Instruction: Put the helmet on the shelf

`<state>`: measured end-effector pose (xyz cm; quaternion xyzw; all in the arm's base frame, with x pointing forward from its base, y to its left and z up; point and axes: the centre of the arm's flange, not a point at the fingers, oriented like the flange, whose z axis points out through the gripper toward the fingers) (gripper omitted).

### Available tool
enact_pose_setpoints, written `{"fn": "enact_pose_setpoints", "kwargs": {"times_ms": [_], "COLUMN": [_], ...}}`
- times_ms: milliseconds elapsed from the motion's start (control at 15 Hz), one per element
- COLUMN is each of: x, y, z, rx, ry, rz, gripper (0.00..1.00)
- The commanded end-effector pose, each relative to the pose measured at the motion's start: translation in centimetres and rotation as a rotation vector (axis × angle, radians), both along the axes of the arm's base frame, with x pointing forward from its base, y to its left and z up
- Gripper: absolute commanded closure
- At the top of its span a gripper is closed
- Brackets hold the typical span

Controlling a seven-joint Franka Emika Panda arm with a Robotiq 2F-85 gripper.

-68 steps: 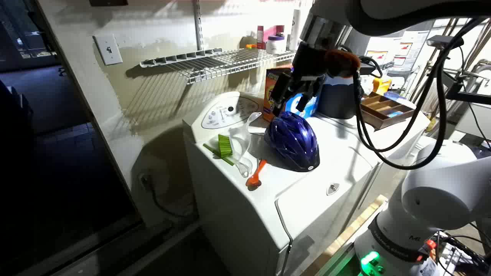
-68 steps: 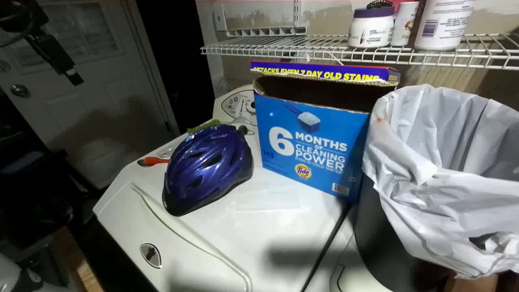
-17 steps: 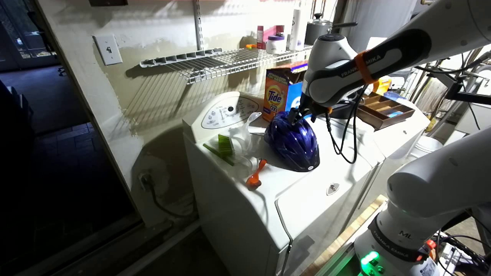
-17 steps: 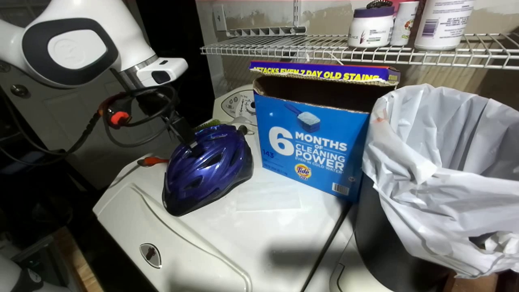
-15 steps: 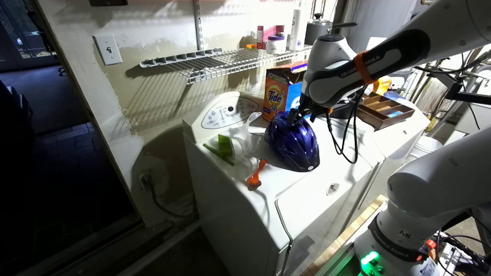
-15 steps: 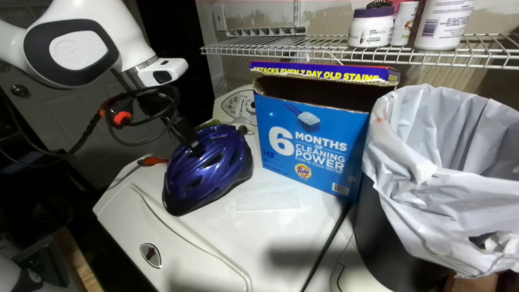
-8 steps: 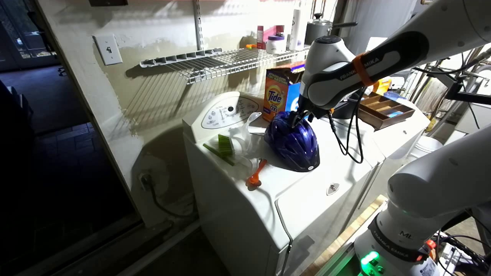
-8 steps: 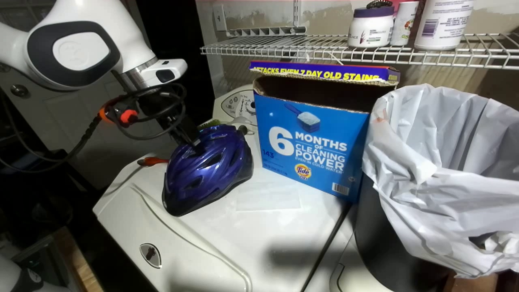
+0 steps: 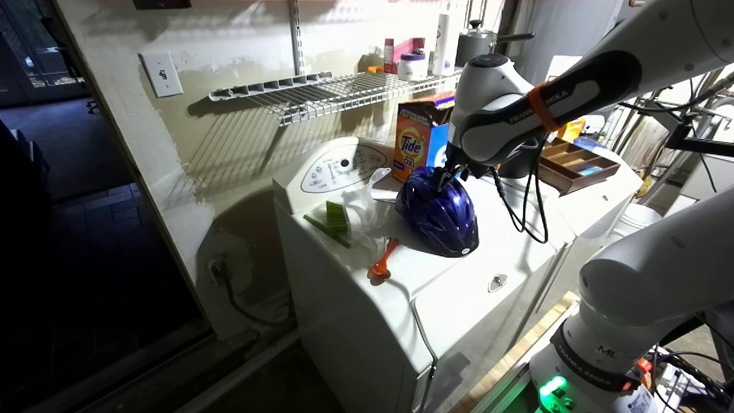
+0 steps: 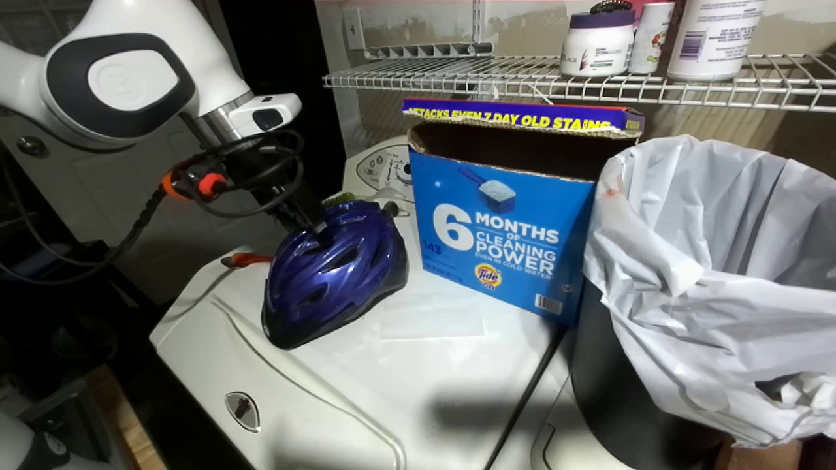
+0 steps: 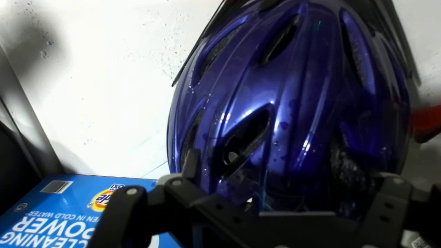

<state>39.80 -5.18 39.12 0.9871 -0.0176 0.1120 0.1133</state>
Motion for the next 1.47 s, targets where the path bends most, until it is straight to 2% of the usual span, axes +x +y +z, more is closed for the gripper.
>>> {"fn": "enact_pose_setpoints", "kwargs": {"times_ms": [0, 867, 933, 1000, 1200, 1400], "x": [0.8, 1.0, 1.1, 1.1, 1.2, 1.5], "y": [-0.4, -0.3, -0.3, -0.4, -0.4, -0.6], "z": [-0.4, -1.3, -1.4, -1.4, -1.4, -0.9], "rx": [-0.014, -0.012, -0.015, -0.013, -0.012, -0.01], "ry": [-0.014, 0.011, 0.013, 0.015, 0.019, 0.009], "rz": [0.023, 0.012, 0.008, 0.007, -0.002, -0.011], "gripper": [0.0, 0.0, 0.25, 0.26, 0.49, 0.61]}}
